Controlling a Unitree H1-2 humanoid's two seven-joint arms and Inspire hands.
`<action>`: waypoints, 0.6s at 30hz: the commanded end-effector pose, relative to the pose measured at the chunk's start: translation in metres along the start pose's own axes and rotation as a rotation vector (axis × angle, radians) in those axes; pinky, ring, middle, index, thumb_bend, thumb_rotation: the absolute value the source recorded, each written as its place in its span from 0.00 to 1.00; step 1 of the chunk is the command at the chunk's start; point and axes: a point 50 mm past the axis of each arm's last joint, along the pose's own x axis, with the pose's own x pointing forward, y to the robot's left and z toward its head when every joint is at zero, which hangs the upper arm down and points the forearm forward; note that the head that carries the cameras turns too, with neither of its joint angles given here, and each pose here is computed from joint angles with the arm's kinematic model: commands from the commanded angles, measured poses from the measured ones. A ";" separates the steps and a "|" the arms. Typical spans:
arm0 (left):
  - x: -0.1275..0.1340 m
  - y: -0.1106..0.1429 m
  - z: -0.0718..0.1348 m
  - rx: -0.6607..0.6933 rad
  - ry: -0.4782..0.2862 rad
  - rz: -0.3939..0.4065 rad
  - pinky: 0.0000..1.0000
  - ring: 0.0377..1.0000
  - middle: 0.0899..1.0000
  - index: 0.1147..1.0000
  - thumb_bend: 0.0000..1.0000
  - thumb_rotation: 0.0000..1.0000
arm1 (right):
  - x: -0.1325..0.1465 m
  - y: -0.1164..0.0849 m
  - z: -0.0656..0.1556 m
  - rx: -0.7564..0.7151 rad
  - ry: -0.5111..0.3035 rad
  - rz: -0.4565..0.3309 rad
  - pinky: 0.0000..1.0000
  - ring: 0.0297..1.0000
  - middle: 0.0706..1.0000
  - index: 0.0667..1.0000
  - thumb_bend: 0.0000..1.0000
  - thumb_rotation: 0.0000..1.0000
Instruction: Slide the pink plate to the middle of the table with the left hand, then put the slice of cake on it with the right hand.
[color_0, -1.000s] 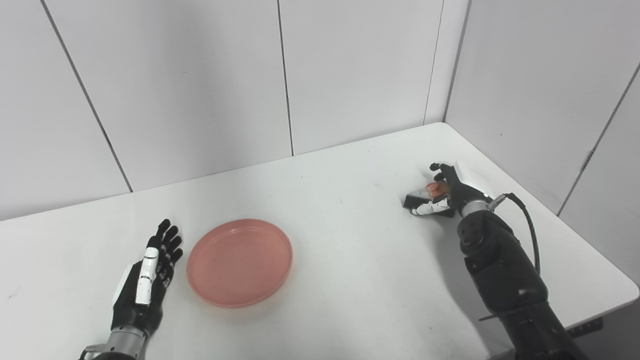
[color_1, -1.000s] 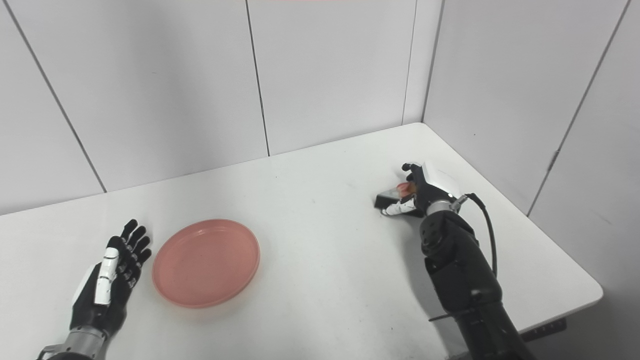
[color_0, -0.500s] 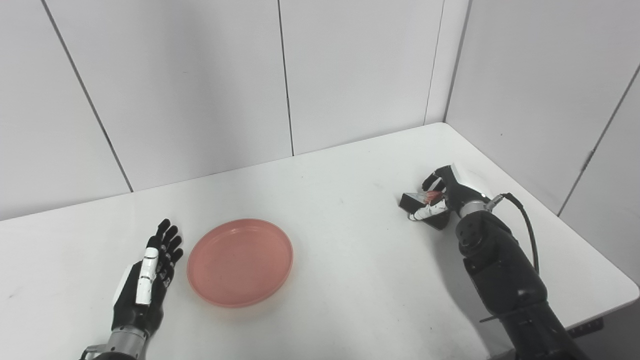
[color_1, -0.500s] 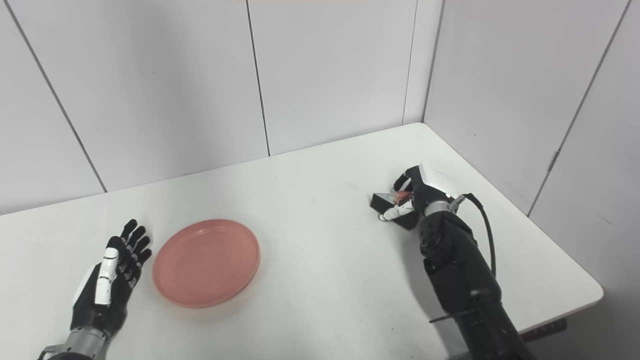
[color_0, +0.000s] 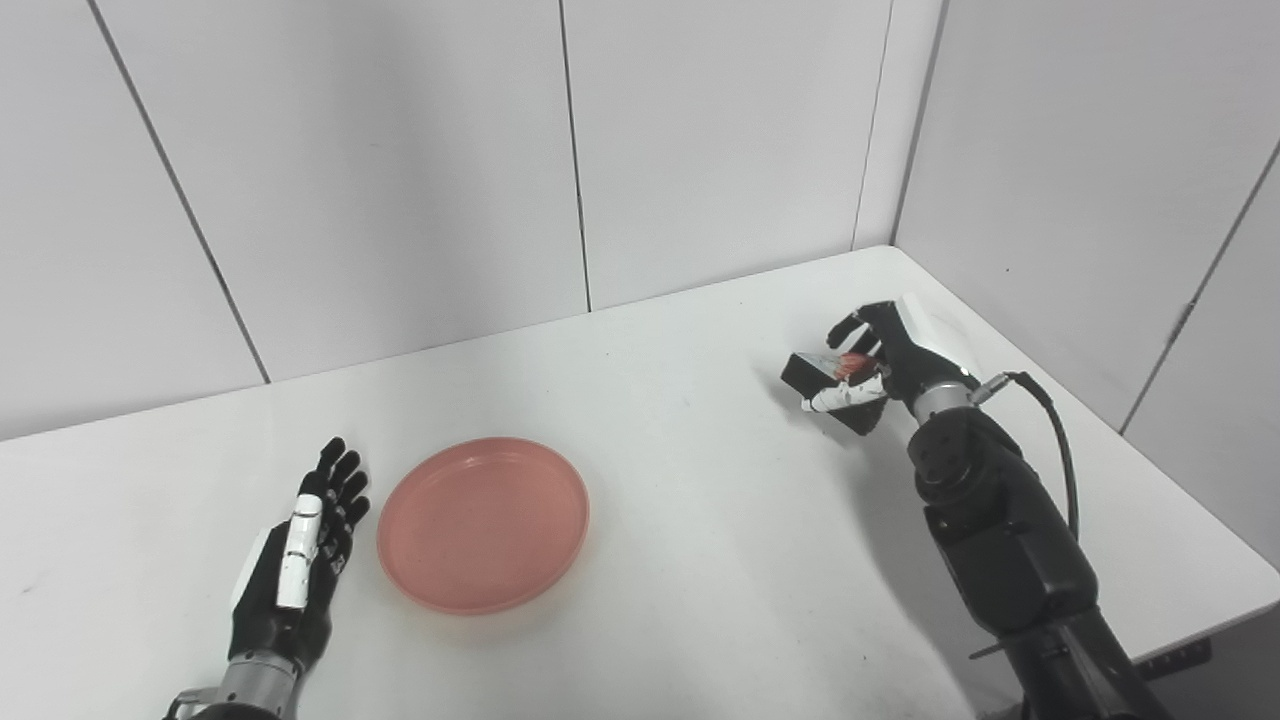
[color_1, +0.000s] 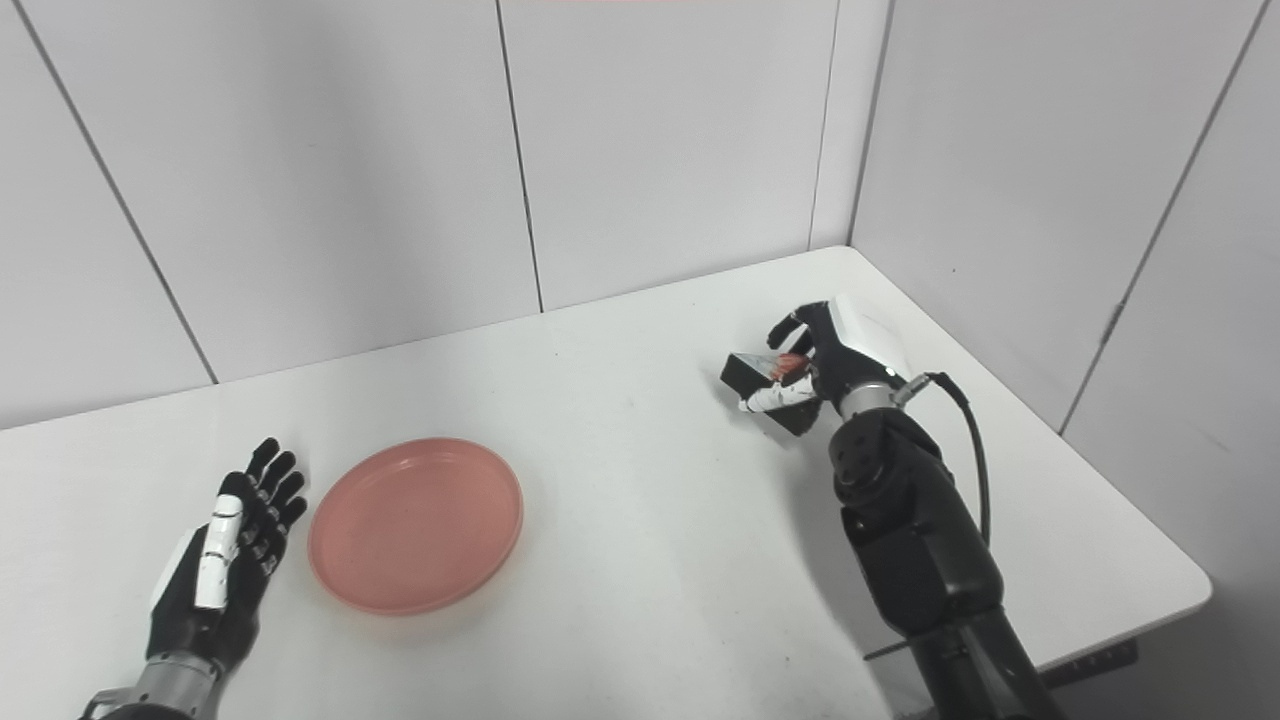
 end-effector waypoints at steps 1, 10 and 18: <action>0.000 -0.010 0.002 0.023 -0.028 -0.004 1.00 1.00 1.00 1.00 0.55 1.00 | 0.003 -0.023 0.023 0.016 -0.097 -0.070 0.28 0.33 0.39 0.51 0.52 0.00; 0.000 -0.024 0.004 0.022 -0.028 -0.006 1.00 1.00 1.00 1.00 0.52 1.00 | -0.012 -0.009 0.055 0.059 -0.200 -0.038 0.29 0.34 0.40 0.51 0.52 0.00; 0.001 -0.030 0.003 0.026 -0.040 0.000 1.00 1.00 1.00 1.00 0.53 1.00 | -0.034 0.019 0.081 0.071 -0.318 0.010 0.30 0.35 0.40 0.51 0.52 0.00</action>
